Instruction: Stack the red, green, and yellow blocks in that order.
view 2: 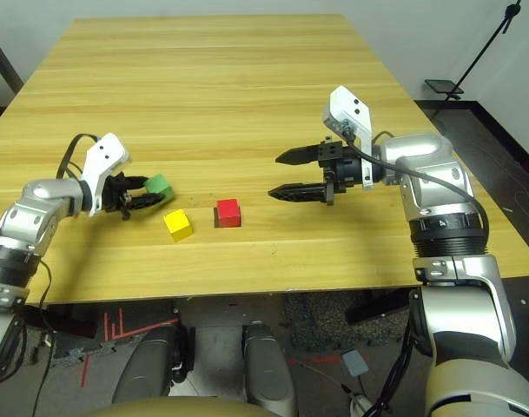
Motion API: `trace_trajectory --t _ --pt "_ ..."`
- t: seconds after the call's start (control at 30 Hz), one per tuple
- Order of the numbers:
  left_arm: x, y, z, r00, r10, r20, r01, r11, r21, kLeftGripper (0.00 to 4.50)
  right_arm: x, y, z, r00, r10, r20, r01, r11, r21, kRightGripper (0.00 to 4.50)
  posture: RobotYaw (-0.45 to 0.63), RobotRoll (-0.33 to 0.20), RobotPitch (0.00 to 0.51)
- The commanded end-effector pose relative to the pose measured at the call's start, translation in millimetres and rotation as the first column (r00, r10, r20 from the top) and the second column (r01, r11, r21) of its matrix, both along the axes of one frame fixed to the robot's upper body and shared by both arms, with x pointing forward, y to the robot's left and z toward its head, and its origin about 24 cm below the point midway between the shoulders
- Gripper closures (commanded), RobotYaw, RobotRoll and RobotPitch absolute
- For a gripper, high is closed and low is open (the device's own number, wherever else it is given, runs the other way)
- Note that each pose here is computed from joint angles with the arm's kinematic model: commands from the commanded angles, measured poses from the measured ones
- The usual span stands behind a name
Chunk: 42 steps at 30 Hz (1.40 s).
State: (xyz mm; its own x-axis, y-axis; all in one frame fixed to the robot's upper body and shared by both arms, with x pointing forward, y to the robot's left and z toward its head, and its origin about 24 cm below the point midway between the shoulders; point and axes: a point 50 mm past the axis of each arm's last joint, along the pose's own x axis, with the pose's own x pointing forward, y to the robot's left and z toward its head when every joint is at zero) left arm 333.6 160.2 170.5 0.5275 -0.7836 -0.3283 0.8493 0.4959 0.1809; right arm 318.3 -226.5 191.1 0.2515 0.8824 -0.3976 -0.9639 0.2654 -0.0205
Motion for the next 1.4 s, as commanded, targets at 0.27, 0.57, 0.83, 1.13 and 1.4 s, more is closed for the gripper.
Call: trace_trajectory --t 0.27,0.57,0.83,1.13,1.4 --pt "-15.4 -51 -7 0.976 -0.188 -0.107 0.193 0.981 0.035 2.45 -13.5 -8 -12 0.999 -0.016 -0.051 0.015 1.000 -0.014 0.00 0.21 -0.112 0.067" --pt "-2.5 -68 -10 0.966 -0.240 -0.094 0.248 0.965 0.087 2.45 -19.9 -6 -17 0.998 -0.032 -0.061 0.032 0.999 0.006 0.00 0.18 -0.094 0.071" --pt "-3.1 -82 -11 0.941 -0.319 -0.109 0.331 0.937 0.115 2.45 -23.6 -7 -21 0.997 -0.049 -0.066 0.050 0.999 0.008 0.00 0.16 -0.085 0.071" --pt "-3.6 -90 -18 0.931 -0.344 -0.125 0.358 0.926 0.119 2.45 -26.7 -7 -23 0.996 -0.063 -0.070 0.064 0.998 0.013 0.00 0.14 -0.081 0.079" --pt "-1.2 -87 -25 0.928 -0.346 -0.140 0.364 0.922 0.132 2.45 -29.7 -8 -23 0.994 -0.087 -0.073 0.088 0.996 0.014 0.00 0.13 -0.082 0.088"
